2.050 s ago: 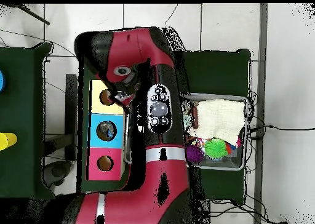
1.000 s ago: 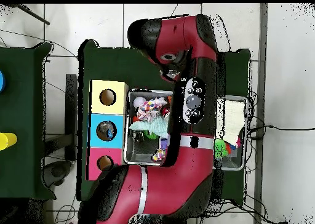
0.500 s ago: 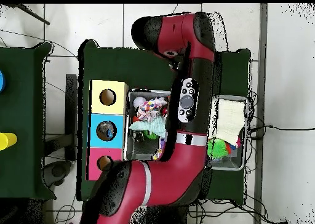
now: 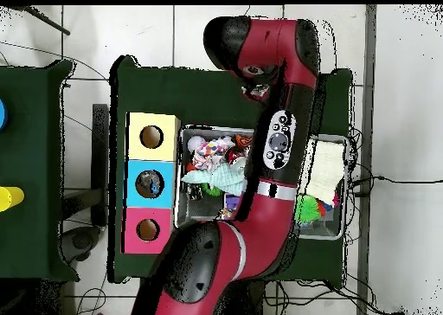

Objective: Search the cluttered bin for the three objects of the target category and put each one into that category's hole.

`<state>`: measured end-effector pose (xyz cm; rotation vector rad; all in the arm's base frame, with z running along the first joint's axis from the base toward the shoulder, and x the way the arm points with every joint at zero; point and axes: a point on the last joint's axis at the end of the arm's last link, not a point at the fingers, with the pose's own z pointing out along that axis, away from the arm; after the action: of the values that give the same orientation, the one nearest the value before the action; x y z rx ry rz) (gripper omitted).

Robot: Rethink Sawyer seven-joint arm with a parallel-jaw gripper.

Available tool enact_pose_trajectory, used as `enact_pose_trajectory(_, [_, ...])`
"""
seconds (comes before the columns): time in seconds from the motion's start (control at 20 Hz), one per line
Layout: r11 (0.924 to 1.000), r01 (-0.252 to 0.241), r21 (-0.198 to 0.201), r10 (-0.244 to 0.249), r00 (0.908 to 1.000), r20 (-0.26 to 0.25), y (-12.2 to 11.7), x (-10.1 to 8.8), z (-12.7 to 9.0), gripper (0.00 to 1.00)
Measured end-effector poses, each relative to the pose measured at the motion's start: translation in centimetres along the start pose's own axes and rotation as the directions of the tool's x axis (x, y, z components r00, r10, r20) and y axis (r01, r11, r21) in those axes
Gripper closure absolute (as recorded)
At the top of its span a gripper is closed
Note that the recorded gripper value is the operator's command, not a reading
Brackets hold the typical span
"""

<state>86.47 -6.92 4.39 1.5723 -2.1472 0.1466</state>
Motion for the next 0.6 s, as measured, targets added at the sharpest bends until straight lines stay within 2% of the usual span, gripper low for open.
enact_pose_trajectory(0.05, [1.0000, 0.000, -0.009, 0.000, 0.9999, 0.014, 0.0, 0.0, -0.1, 0.00])
enact_pose_trajectory(0.15, [0.9990, 0.011, -0.044, -0.008, 0.9969, 0.079, 0.3, -0.3, -0.5, 0.00])
enact_pose_trajectory(0.2, [0.9980, 0.017, -0.061, -0.011, 0.9937, 0.111, 0.4, -0.4, -0.7, 0.00])
enact_pose_trajectory(0.25, [0.9962, 0.036, -0.080, -0.022, 0.9844, 0.175, 0.7, -0.8, -1.3, 0.00])
enact_pose_trajectory(0.3, [0.9947, 0.059, -0.085, -0.038, 0.9710, 0.236, 0.9, -1.3, -2.0, 0.00])
enact_pose_trajectory(0.35, [0.9928, 0.082, -0.088, -0.052, 0.9536, 0.297, 1.1, -1.7, -2.7, 0.00])
enact_pose_trajectory(0.45, [0.9905, 0.106, -0.087, -0.069, 0.9345, 0.349, 1.4, -2.3, -3.6, 0.00])
enact_pose_trajectory(0.55, [0.9833, 0.165, -0.076, -0.114, 0.8860, 0.449, 2.3, -3.7, -6.0, 0.00])
enact_pose_trajectory(0.6, [0.9814, 0.178, -0.073, -0.124, 0.8757, 0.467, 2.6, -4.0, -6.5, 0.00])
